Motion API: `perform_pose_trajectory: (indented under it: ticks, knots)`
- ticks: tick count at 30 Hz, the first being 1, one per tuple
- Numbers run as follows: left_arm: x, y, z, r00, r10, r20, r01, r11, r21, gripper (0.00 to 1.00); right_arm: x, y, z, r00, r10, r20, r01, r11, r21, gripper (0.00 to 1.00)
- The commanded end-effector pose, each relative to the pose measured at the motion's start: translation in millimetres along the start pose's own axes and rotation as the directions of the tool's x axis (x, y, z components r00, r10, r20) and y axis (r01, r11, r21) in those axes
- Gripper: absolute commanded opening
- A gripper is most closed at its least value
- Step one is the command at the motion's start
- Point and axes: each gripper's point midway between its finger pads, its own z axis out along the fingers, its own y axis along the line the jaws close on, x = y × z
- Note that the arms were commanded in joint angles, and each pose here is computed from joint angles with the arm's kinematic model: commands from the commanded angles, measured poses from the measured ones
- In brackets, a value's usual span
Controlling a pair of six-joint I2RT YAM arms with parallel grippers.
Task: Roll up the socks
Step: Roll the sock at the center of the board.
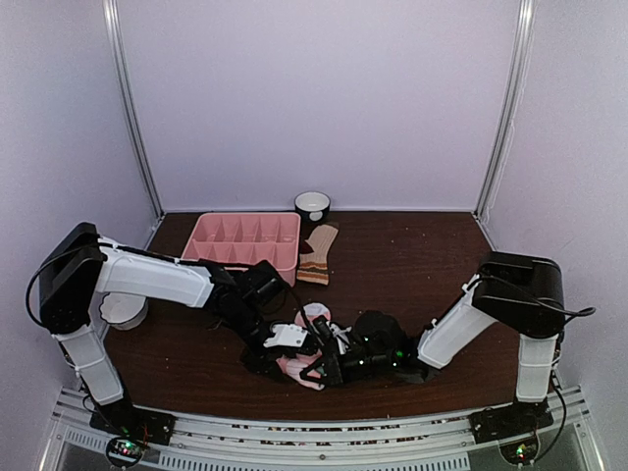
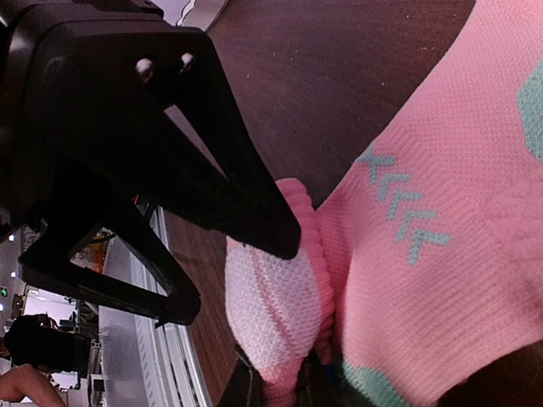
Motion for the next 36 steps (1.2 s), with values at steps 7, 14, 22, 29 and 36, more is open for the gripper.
perform_pose_trajectory:
  ticks: [7,14,22,29,36]
  knots:
    - [9,4,22,0.998,0.027,-0.059,-0.029,0.999,-0.033,0.46,109,-115,-35,0.921,0.309,-0.238,-0.178,0.876,0.447,0.02]
    - [26,14,33,0.99,-0.085,-0.112,0.085,0.996,-0.006,0.16,88,-110,-43,0.957,0.244,-0.16,-0.149,0.88,0.451,0.19]
    - [32,26,31,0.951,-0.305,-0.046,0.309,0.946,0.101,0.11,45,-88,-74,0.999,0.029,0.013,-0.032,0.904,0.426,0.3]
    - [37,33,35,0.903,-0.424,-0.063,0.428,0.884,0.188,0.12,17,-61,-109,0.966,-0.221,0.133,0.142,0.885,0.443,0.33]
    - [38,37,36,0.875,-0.479,-0.072,0.48,0.838,0.26,0.12,-18,-27,-160,0.823,-0.54,0.177,0.311,0.688,0.656,1.0]
